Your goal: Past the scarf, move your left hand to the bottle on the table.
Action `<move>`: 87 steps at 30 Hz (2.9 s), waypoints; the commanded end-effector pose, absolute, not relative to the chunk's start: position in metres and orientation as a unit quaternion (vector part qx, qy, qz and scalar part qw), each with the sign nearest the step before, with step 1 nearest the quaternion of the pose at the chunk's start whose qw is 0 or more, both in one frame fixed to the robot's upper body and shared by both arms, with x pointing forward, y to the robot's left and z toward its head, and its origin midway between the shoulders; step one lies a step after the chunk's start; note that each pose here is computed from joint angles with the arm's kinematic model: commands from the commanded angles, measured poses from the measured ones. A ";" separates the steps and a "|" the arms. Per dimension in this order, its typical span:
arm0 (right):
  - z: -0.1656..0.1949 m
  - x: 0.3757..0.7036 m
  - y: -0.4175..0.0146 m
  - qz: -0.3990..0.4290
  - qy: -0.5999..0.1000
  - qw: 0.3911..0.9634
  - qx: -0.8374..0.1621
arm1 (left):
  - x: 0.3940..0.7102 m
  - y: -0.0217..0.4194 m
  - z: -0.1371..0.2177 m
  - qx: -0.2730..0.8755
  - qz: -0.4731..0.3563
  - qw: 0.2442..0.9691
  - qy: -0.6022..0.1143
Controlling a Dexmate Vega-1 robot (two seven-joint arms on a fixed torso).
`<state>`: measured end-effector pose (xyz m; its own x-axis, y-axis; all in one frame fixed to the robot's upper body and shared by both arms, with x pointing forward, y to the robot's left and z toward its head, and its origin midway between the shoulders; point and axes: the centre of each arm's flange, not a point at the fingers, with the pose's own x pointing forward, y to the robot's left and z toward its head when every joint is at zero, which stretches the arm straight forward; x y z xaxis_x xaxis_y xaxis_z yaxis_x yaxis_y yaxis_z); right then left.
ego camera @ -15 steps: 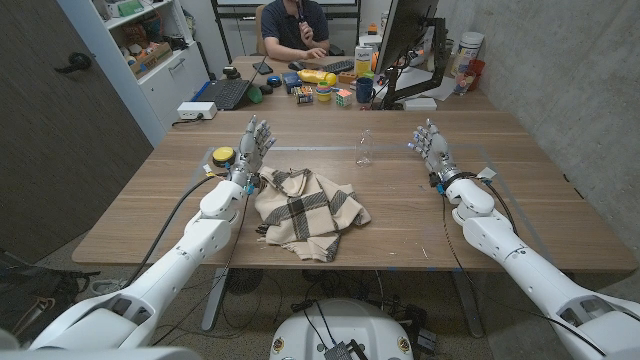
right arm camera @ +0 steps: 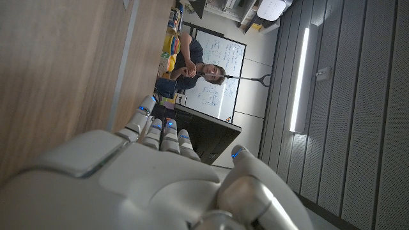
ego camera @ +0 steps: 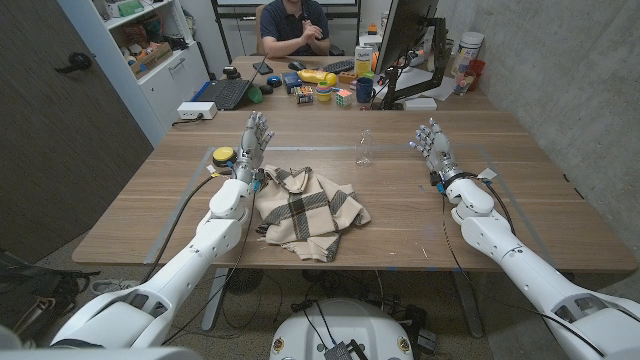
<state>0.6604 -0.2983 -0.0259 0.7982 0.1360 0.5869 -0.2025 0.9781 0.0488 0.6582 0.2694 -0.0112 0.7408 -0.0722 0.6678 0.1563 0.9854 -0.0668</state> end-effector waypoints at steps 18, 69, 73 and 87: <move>-0.029 0.661 -0.298 0.094 -0.306 0.945 0.065 | 0.587 0.278 0.089 0.094 0.162 0.828 -0.528; -0.047 0.651 -0.300 0.095 -0.315 0.941 0.082 | 0.584 0.124 0.220 0.497 0.031 0.635 -0.590; -0.046 0.652 -0.299 0.095 -0.315 0.941 0.082 | 0.590 0.120 0.220 0.532 0.013 0.632 -0.564; -0.044 0.657 -0.294 0.099 -0.313 0.941 0.082 | 0.620 0.090 0.212 0.663 -0.107 0.596 -0.439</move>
